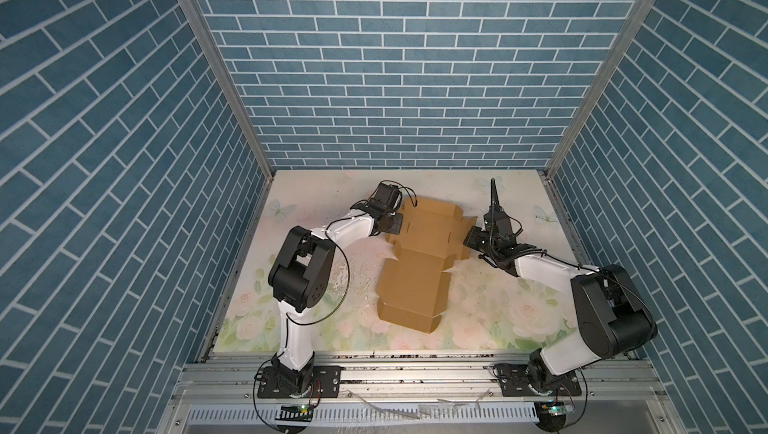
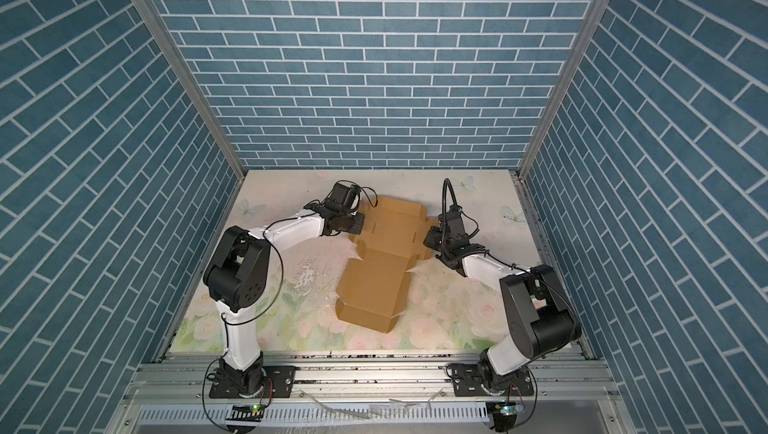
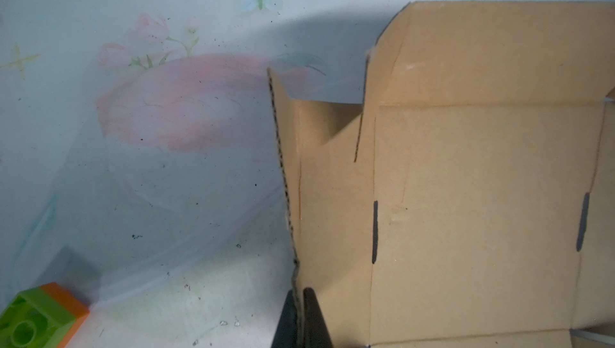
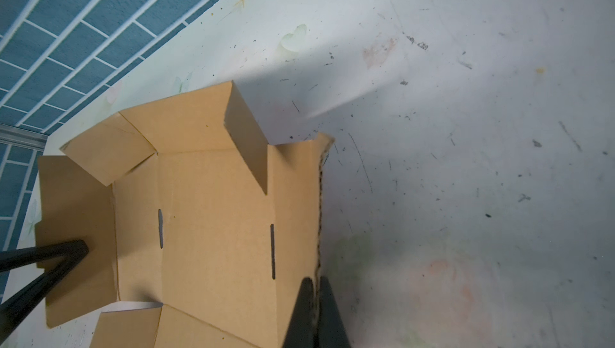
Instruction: Fold the paper box
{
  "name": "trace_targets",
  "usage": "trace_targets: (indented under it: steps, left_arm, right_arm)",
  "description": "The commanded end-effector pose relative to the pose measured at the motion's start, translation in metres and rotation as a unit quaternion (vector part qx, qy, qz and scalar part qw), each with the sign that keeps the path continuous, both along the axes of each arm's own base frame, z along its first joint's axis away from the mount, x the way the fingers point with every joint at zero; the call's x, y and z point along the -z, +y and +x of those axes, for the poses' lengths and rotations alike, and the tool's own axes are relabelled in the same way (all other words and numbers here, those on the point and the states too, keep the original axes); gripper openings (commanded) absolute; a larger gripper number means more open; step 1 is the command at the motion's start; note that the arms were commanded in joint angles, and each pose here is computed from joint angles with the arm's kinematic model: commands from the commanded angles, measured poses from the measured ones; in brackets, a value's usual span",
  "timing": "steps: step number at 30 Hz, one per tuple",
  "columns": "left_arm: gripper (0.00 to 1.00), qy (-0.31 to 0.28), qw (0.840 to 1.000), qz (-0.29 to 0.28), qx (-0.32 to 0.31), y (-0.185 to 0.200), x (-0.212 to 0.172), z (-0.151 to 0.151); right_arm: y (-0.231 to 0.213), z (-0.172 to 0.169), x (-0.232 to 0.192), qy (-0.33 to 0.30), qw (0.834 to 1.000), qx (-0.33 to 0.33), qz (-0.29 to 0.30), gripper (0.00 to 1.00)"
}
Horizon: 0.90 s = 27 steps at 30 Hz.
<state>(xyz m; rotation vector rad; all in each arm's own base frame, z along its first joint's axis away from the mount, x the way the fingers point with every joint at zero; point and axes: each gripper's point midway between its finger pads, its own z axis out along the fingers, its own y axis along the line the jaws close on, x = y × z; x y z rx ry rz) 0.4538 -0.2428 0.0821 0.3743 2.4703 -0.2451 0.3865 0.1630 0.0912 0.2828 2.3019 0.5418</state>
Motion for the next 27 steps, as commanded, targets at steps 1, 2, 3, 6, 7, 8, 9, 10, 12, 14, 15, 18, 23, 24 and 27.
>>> trace_targets:
  steps: [1,2,3,6,7,8,9,10,12,14,15,18,23,24,27]
  left_arm:
    - [0.0,-0.024,1.0,-0.016,0.011,-0.003,-0.005,0.002]
    - [0.0,-0.031,0.999,-0.019,0.012,-0.004,-0.007,0.001]
    - [0.0,-0.038,0.999,-0.022,0.013,-0.003,-0.008,-0.001]
    - [0.0,-0.058,0.998,-0.028,0.017,-0.001,-0.013,-0.003]
    - [0.0,-0.062,0.997,-0.029,0.019,0.0,-0.013,-0.005]
    - [0.0,-0.068,0.997,-0.031,0.021,0.0,-0.015,-0.006]
    - [0.0,-0.074,0.996,-0.032,0.024,-0.001,-0.017,-0.008]
    - [0.0,-0.08,0.996,-0.034,0.026,0.0,-0.018,-0.009]
    - [0.0,-0.092,0.995,-0.036,0.029,0.001,-0.021,-0.011]
    - [0.0,-0.105,0.993,-0.038,0.036,0.0,-0.026,-0.012]
    - [0.0,-0.111,0.992,-0.039,0.04,-0.002,-0.028,-0.013]
    - [0.0,-0.123,0.991,-0.036,0.047,-0.006,-0.031,-0.011]
    - [0.0,-0.147,0.986,-0.039,0.064,-0.019,-0.039,-0.009]
    - [0.0,-0.151,0.985,-0.04,0.067,-0.021,-0.041,-0.009]
    - [0.0,-0.16,0.983,-0.038,0.077,-0.028,-0.044,-0.01]
  right_arm:
    - [0.005,0.0,-0.011,-0.026,0.999,-0.019,0.0,0.0]
    - [0.006,0.001,-0.011,-0.026,0.999,-0.021,-0.002,0.0]
    - [0.006,0.0,-0.01,-0.027,0.999,-0.026,-0.005,0.0]
    - [0.004,0.0,-0.012,-0.033,0.999,-0.032,-0.019,0.0]
    - [0.004,0.0,-0.015,-0.038,0.998,-0.036,-0.025,0.0]
    - [0.004,0.0,-0.019,-0.045,0.998,-0.043,-0.031,0.02]
    - [0.003,0.0,-0.024,-0.055,0.996,-0.051,-0.04,0.11]
    - [0.003,0.0,-0.032,-0.067,0.995,-0.06,-0.051,0.2]
    - [0.001,-0.001,-0.049,-0.093,0.989,-0.081,-0.076,0.35]
    - [0.001,0.0,-0.068,-0.12,0.982,-0.11,-0.091,0.47]
    - [0.002,0.001,-0.079,-0.132,0.978,-0.129,-0.093,0.52]
    - [0.015,0.005,-0.106,-0.155,0.961,-0.207,-0.096,0.59]
    - [0.042,0.011,-0.124,-0.152,0.923,-0.333,-0.12,0.61]
    - [0.045,0.014,-0.123,-0.147,0.917,-0.35,-0.127,0.61]
    - [0.053,0.02,-0.121,-0.131,0.904,-0.384,-0.134,0.59]
